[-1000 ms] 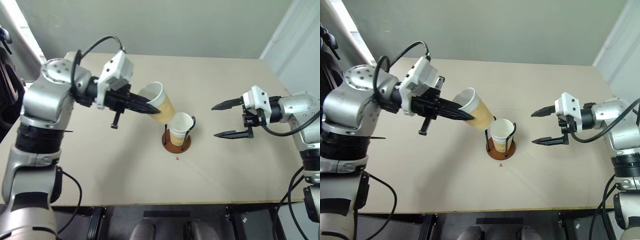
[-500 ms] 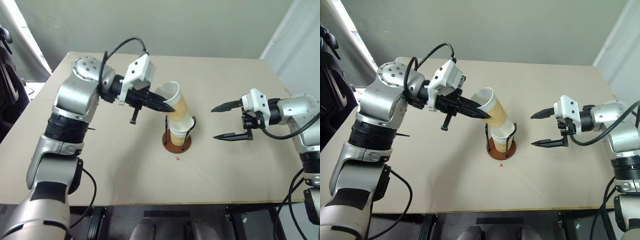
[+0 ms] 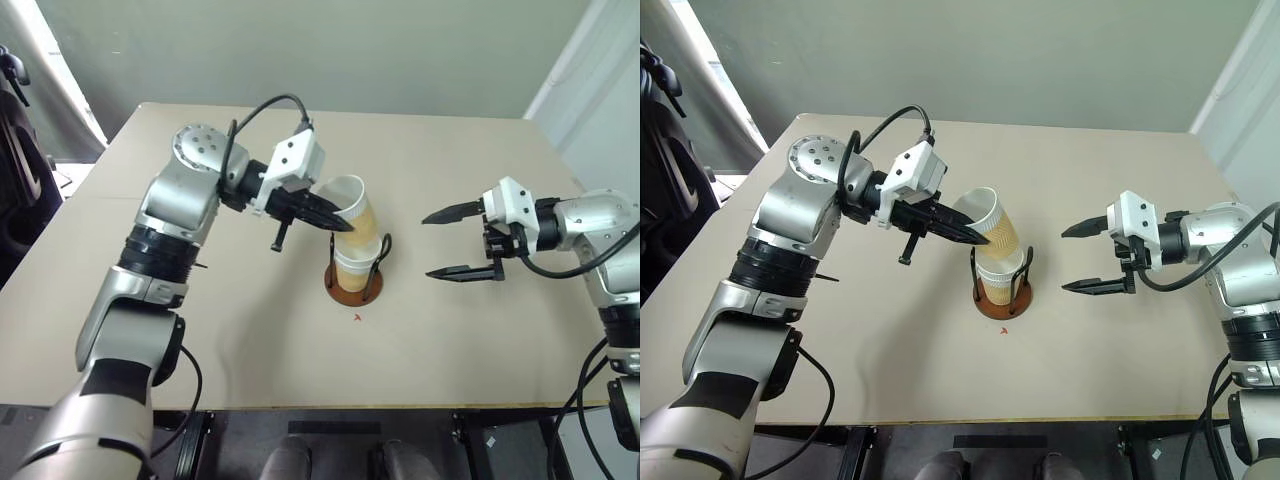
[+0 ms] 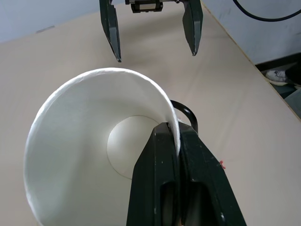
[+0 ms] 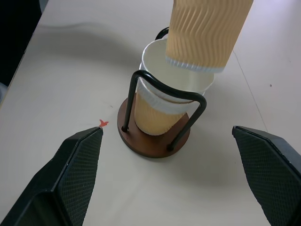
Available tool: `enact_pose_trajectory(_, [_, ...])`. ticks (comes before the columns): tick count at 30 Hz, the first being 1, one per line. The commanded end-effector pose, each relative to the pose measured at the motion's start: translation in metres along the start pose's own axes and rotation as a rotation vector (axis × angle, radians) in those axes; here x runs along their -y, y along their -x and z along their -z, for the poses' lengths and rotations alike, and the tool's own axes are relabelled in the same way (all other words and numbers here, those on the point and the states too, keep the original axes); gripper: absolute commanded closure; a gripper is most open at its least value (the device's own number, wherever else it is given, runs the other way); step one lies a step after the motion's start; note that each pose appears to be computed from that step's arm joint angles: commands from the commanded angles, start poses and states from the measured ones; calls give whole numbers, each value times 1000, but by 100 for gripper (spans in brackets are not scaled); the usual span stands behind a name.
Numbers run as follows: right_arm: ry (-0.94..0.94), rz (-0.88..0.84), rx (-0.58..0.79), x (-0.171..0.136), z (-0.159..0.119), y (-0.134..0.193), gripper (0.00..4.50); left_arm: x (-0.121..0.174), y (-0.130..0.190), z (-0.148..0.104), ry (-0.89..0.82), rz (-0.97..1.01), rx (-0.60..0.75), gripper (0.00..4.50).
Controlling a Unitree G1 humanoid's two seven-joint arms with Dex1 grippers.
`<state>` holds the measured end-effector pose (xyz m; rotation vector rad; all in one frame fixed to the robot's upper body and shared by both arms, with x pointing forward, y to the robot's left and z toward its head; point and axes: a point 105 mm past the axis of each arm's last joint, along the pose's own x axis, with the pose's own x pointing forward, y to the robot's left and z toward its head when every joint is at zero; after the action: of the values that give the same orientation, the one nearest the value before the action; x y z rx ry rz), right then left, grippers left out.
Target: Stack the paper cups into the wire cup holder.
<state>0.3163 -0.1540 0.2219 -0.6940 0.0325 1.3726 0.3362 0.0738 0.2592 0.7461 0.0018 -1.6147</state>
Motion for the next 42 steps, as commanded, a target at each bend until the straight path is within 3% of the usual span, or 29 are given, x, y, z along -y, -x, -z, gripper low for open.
enact_pose_trajectory(1, [54, 35, 8, 3, -13, 10, 0, 0, 1, -11, -63, 35, -6, 445])
enact_pose_trajectory(11, [56, 38, -5, 4, -12, 12, 0, -1, -1, -1, -168, 111, -152, 445])
enact_pose_trajectory(12, [56, 38, -6, 4, -12, 12, 0, -3, -1, -2, -184, 116, -169, 428])
enact_pose_trajectory(15, [54, 39, -10, 4, -12, 12, 0, -9, -1, -6, -215, 128, -193, 350])
enact_pose_trajectory(24, [39, 43, -17, 4, -10, 12, 0, -10, -10, -20, -205, 161, -114, 19])
enact_pose_trajectory(25, [36, 44, -18, 4, -10, 12, 0, -10, -9, -20, -201, 156, -107, 4])
enact_pose_trajectory(33, [-69, 225, -36, 22, 2, 8, 0, -27, 18, -25, -45, -135, 85, 4])
enact_pose_trajectory(42, [-200, 525, -93, 42, 33, 15, 0, -30, 51, 11, 173, -613, 178, 4])
